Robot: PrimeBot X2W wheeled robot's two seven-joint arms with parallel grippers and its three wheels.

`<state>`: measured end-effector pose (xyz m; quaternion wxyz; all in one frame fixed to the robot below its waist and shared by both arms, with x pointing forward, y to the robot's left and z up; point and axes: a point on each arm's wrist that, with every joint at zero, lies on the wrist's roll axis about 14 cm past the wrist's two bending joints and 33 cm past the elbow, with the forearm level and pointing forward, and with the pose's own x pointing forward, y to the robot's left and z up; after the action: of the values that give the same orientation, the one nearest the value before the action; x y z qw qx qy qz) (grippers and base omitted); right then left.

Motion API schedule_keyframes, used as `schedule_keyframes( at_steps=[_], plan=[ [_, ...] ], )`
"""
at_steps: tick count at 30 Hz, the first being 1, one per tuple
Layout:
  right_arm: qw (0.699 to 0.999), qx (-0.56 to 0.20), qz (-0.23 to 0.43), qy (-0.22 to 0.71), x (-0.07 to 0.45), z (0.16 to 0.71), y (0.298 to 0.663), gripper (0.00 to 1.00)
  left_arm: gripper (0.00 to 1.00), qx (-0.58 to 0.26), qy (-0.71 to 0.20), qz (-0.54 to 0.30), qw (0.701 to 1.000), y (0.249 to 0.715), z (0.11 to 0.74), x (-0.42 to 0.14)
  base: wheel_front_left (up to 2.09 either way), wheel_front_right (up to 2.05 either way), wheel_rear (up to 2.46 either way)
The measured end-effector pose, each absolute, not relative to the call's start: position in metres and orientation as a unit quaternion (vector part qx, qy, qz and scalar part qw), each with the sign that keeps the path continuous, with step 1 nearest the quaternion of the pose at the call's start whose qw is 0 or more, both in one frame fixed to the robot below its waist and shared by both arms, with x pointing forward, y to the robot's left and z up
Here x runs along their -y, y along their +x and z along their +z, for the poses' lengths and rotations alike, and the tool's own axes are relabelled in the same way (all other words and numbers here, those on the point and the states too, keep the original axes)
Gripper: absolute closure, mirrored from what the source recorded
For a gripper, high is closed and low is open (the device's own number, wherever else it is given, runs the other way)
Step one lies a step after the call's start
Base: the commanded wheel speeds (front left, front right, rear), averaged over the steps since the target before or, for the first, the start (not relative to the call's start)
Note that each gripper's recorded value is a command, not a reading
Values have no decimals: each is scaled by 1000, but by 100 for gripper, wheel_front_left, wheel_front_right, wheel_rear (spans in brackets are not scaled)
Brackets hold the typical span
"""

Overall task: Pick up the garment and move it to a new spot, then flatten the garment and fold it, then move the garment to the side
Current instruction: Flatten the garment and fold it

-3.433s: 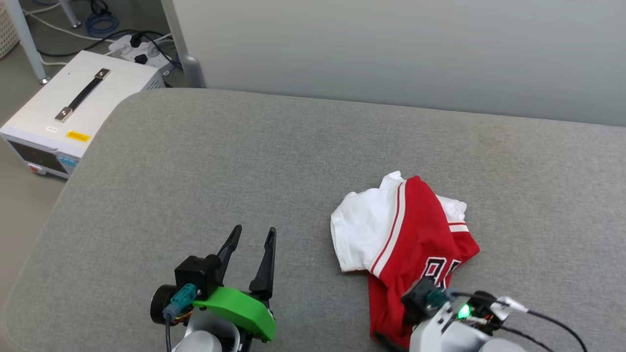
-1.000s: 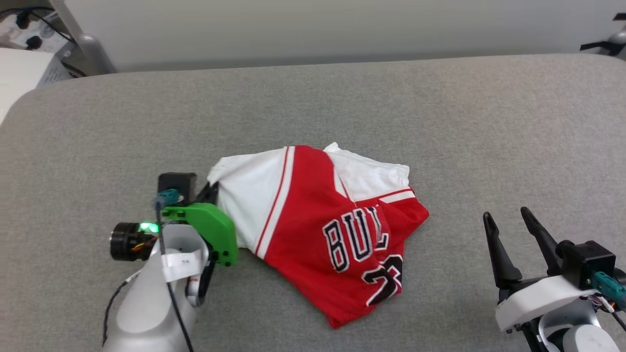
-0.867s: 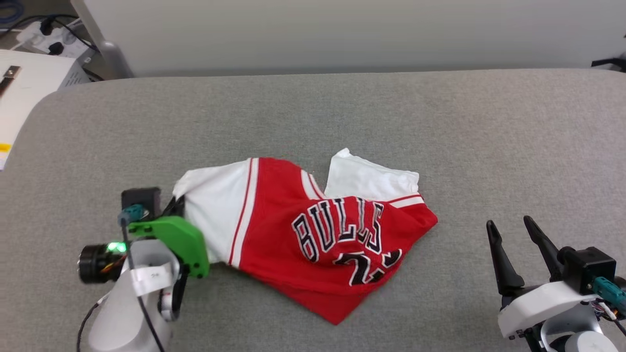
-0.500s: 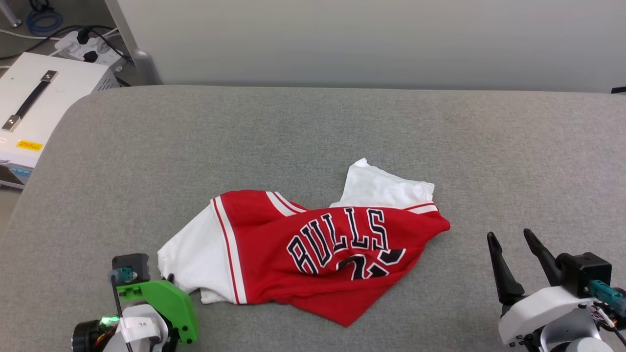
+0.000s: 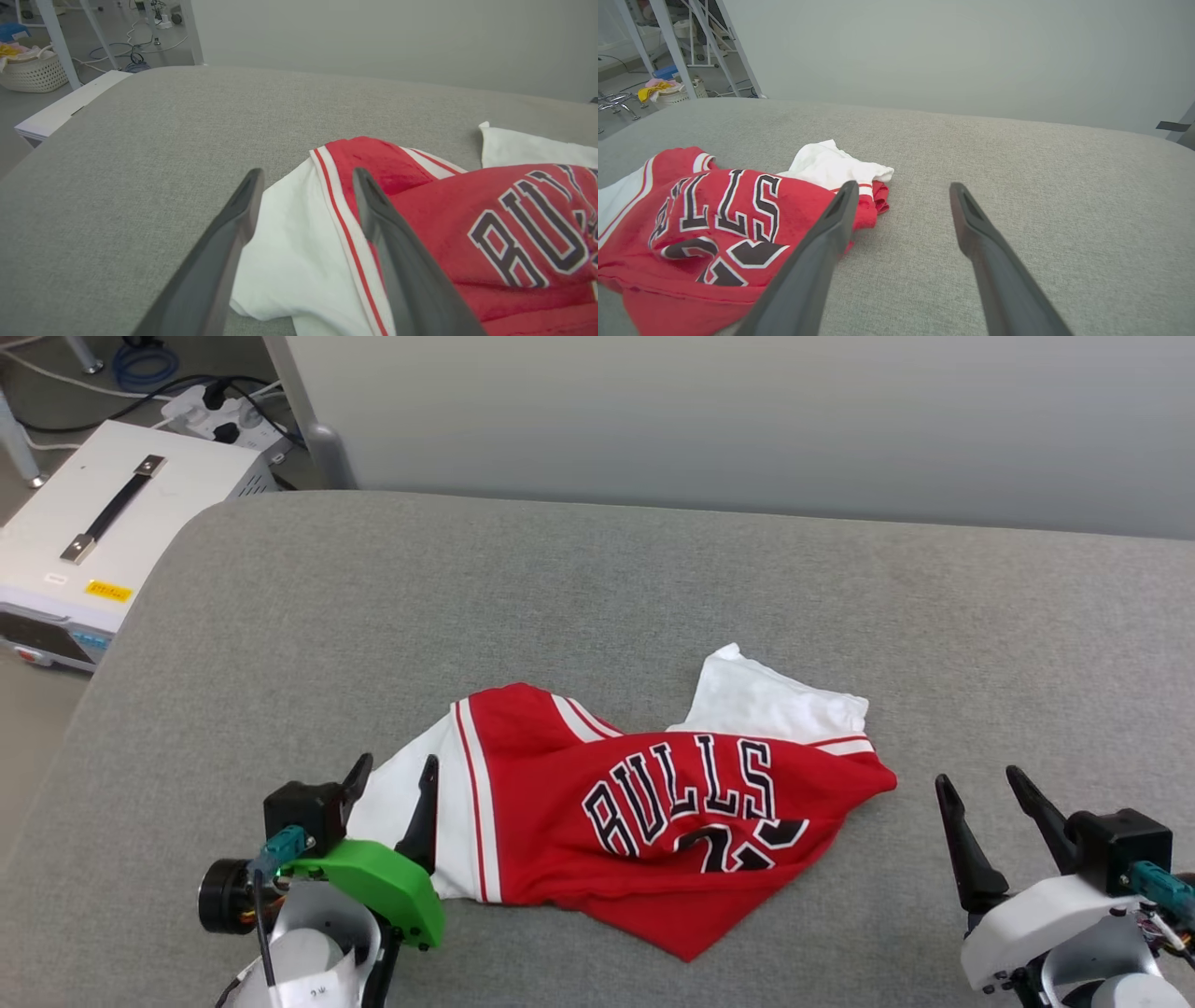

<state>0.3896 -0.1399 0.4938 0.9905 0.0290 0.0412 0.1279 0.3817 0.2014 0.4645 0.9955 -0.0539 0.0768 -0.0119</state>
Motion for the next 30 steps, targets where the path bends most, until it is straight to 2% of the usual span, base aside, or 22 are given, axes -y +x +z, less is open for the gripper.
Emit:
schedule_keyframes(
  at_steps=[5, 9, 16, 22, 30],
  plan=[
    [978, -68, 194, -16, 115, 500, 407, 0, 0, -36, -61, -37, 997, 381, 482, -183, 0, 0, 0],
    [958, -115, 256, -64, 90, 507, 436, 0, 0, -34, -73, -42, 996, 378, 481, -174, 0, 0, 0],
    [896, -251, 337, -144, 46, 488, 475, 0, 0, -60, -82, -30, 994, 372, 464, -176, 0, 0, 0],
    [850, -340, 358, -183, 25, 456, 503, 0, 0, -70, -85, -6, 994, 373, 455, -188, 0, 0, 0],
    [816, -404, 358, -204, 15, 403, 525, 0, 0, -92, -82, 29, 992, 368, 438, -208, 0, 0, 0]
  ],
)
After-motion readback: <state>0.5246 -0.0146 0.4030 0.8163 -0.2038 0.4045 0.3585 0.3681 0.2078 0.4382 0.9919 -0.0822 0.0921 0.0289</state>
